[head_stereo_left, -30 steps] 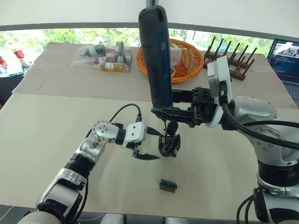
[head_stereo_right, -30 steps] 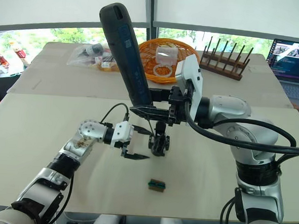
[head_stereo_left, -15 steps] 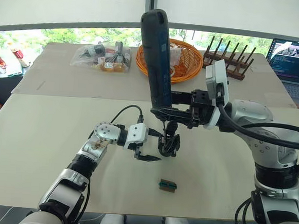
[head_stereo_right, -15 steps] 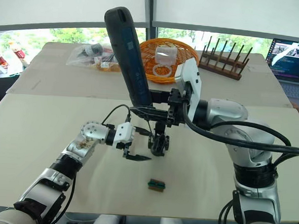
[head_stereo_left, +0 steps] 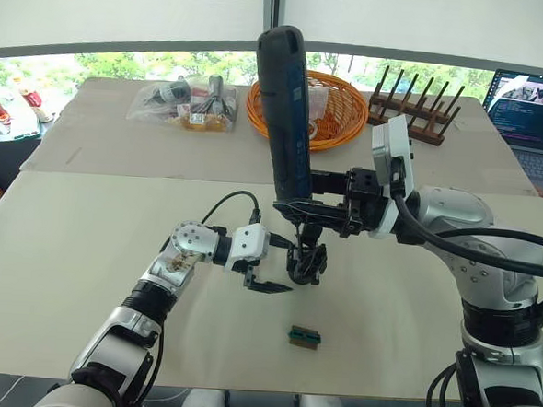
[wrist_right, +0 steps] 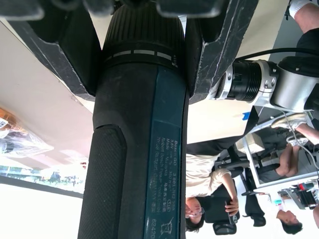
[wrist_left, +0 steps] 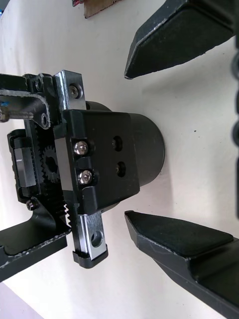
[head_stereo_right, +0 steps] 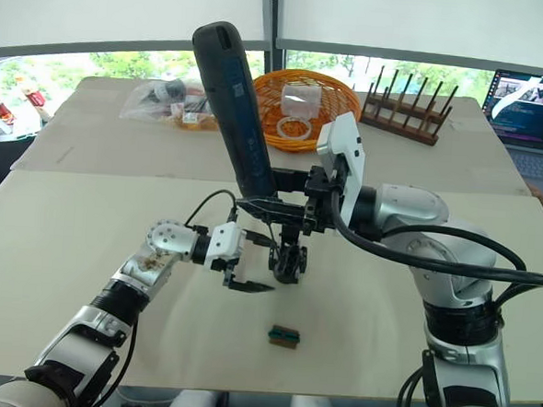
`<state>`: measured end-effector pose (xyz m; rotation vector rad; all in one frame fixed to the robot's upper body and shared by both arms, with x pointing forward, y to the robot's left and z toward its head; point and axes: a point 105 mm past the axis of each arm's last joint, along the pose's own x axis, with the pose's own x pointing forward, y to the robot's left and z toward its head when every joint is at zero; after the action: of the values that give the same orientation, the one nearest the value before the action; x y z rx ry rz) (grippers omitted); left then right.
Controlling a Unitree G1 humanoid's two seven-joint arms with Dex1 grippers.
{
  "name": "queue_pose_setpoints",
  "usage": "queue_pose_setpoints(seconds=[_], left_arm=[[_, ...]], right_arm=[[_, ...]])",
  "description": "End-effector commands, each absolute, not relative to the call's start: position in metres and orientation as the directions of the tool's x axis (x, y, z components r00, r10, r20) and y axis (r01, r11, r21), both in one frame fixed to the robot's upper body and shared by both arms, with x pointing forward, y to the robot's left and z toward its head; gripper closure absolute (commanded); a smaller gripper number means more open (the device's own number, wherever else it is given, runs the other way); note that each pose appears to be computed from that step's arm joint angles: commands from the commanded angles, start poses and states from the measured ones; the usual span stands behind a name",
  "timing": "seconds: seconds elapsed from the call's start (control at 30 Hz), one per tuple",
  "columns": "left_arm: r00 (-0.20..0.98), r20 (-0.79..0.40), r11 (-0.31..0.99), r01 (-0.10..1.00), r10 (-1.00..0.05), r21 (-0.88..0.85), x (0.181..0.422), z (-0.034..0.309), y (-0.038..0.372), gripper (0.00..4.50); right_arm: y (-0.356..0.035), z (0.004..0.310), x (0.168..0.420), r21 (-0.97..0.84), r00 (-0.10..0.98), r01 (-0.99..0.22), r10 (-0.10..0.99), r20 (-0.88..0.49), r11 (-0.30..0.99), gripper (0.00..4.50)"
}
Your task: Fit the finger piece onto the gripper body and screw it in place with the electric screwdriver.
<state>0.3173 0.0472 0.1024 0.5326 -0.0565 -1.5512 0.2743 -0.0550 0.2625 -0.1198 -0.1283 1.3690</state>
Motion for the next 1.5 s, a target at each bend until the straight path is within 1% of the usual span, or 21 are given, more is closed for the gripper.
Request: queue_pose_setpoints(seconds=[0.03, 0.8, 1.33, 1.5], left_arm=[[0.038, -0.277, -0.079, 0.913, -0.960, 0.401, 0.317, 0.113, 0.045, 0.00], [0.034, -0.269, -0.084, 0.906, -0.962, 0.414, 0.315, 0.120, 0.042, 0.00], [0.046, -0.263, -0.073, 0.901, -0.964, 0.428, 0.318, 0.124, 0.040, 0.00], [0.049, -0.259, -0.069, 0.900, -0.965, 0.430, 0.318, 0.125, 0.039, 0.00]], right_arm=[[-0.056, 0.282, 0.264, -0.245, 0.171, -0.951, 0.981, 0.091, 0.188, 2.57], [-0.055, 0.276, 0.263, -0.265, 0.162, -0.948, 0.983, 0.081, 0.178, 2.57], [-0.060, 0.269, 0.269, -0.254, 0.198, -0.944, 0.978, 0.069, 0.210, 2.57], [-0.060, 0.268, 0.267, -0.248, 0.191, -0.947, 0.979, 0.069, 0.202, 2.57]])
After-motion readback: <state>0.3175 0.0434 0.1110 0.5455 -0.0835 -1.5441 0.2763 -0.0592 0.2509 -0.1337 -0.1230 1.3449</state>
